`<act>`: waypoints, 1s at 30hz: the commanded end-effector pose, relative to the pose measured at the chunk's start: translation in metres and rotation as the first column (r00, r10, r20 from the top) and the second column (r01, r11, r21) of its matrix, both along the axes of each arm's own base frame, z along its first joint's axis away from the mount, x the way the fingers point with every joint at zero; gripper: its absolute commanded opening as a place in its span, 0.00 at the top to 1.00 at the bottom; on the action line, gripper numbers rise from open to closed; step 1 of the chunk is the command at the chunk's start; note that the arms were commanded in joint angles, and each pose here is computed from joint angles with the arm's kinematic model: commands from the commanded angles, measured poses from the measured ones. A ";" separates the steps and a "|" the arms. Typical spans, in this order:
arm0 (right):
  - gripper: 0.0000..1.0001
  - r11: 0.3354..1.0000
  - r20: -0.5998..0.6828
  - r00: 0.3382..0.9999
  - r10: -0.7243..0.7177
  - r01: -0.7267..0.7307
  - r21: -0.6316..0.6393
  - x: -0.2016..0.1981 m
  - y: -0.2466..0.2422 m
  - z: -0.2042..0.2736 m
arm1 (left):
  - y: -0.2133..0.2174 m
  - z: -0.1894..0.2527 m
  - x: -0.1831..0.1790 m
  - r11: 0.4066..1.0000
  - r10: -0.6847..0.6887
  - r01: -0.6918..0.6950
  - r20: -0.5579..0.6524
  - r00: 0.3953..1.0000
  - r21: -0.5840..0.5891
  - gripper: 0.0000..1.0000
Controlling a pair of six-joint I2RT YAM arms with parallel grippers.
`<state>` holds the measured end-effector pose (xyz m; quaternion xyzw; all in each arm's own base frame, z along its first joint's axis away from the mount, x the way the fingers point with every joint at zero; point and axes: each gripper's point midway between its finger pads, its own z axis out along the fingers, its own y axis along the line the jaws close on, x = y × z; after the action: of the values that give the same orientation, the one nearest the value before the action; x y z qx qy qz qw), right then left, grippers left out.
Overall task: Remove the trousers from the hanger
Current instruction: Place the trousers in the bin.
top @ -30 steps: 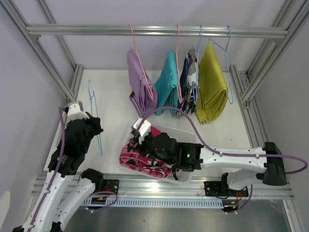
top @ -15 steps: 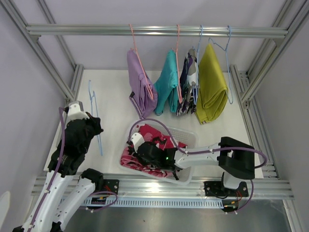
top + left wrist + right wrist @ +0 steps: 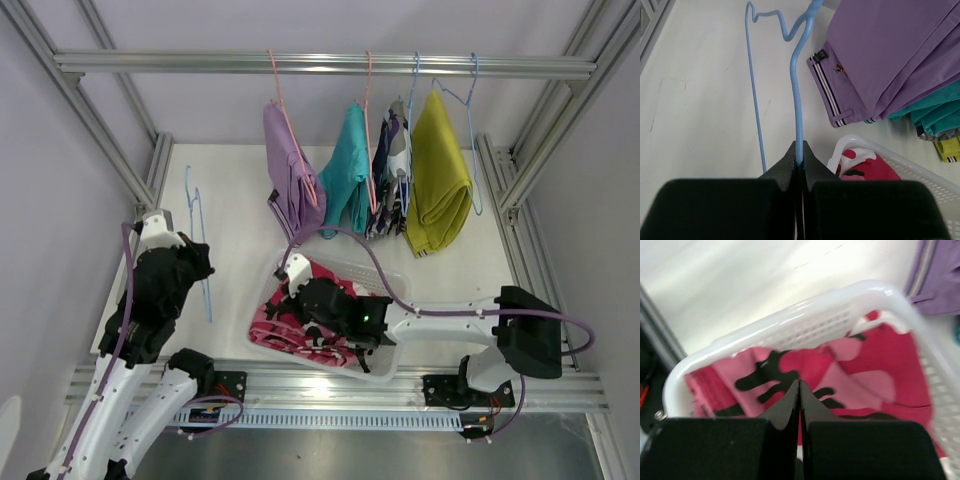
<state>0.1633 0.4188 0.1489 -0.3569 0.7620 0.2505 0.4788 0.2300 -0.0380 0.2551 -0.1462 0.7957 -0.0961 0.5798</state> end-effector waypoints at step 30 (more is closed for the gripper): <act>1.00 0.997 0.051 0.997 -0.065 0.067 -0.028 0.029 0.002 0.012 | -0.011 0.004 0.001 0.998 -0.066 0.065 0.019 0.998 0.013 1.00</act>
<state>0.1947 0.4060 0.0898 -0.3625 0.7993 0.1814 0.4436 0.2293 -0.0425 0.2531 -0.1339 0.7994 -0.1014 0.5769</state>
